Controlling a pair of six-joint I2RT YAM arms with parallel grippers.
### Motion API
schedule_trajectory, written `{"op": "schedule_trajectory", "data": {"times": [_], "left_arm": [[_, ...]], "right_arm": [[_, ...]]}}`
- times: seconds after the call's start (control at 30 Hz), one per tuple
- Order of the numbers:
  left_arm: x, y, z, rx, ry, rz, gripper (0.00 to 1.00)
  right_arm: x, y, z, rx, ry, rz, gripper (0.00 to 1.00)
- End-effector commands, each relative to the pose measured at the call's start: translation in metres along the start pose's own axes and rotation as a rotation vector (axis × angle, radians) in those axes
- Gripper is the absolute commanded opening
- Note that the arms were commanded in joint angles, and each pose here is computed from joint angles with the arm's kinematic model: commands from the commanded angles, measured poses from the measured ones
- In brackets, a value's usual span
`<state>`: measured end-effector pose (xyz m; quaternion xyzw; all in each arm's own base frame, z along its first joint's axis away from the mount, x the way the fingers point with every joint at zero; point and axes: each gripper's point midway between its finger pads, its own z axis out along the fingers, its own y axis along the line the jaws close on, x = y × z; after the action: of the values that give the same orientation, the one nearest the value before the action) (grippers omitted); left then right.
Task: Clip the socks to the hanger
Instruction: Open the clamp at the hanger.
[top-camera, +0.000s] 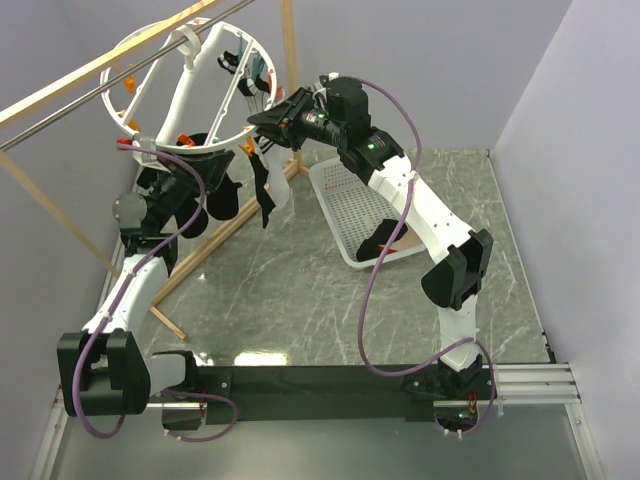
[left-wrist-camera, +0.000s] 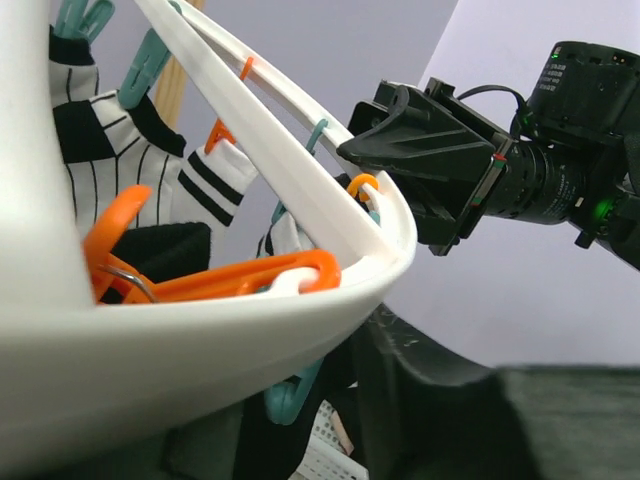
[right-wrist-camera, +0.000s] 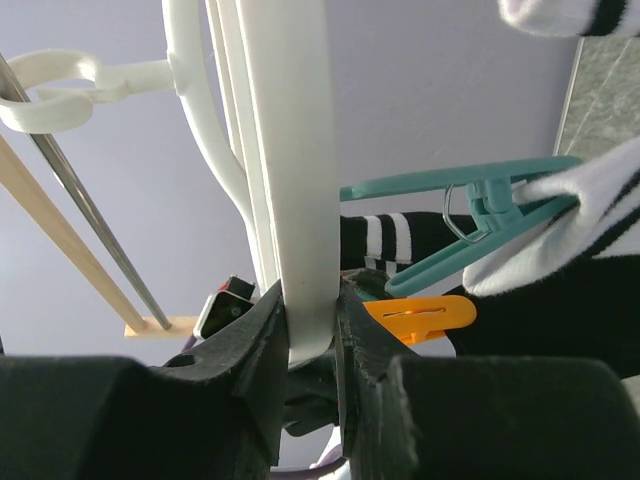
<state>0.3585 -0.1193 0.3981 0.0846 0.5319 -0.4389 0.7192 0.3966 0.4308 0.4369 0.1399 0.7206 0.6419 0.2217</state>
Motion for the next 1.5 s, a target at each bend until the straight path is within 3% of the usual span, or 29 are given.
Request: {"op": "schedule_trajectory", "data": {"times": [0.0,0.17,0.4,0.73,0.93,1.07,1.17,1.47], "left_arm": [[-0.035,-0.026,0.005,0.045,-0.087,0.076,0.50],[-0.043,-0.024,0.008,0.024,-0.112,0.073,0.57],[-0.048,-0.027,0.010,0.046,-0.147,0.047,0.52],[-0.047,-0.024,0.014,0.045,-0.150,0.043,0.20],[-0.046,-0.017,0.011,-0.016,-0.148,0.026,0.12],[-0.038,-0.018,0.011,-0.042,-0.133,-0.036,0.22],[-0.038,-0.013,0.011,-0.074,-0.140,-0.060,0.35],[-0.047,-0.010,0.015,-0.090,-0.170,-0.076,0.54]], "right_arm": [[0.008,0.050,-0.018,-0.139,0.003,-0.107,0.06],[0.007,0.051,-0.018,-0.143,-0.001,-0.112,0.06],[0.007,0.051,-0.018,-0.141,-0.001,-0.113,0.06],[0.007,0.052,-0.017,-0.143,0.000,-0.113,0.06],[0.005,0.051,-0.016,-0.142,-0.006,-0.113,0.06],[0.006,0.051,-0.015,-0.143,-0.006,-0.112,0.06],[0.006,0.052,-0.016,-0.145,-0.006,-0.113,0.06],[0.006,0.053,-0.016,-0.148,-0.007,-0.117,0.06]]}}
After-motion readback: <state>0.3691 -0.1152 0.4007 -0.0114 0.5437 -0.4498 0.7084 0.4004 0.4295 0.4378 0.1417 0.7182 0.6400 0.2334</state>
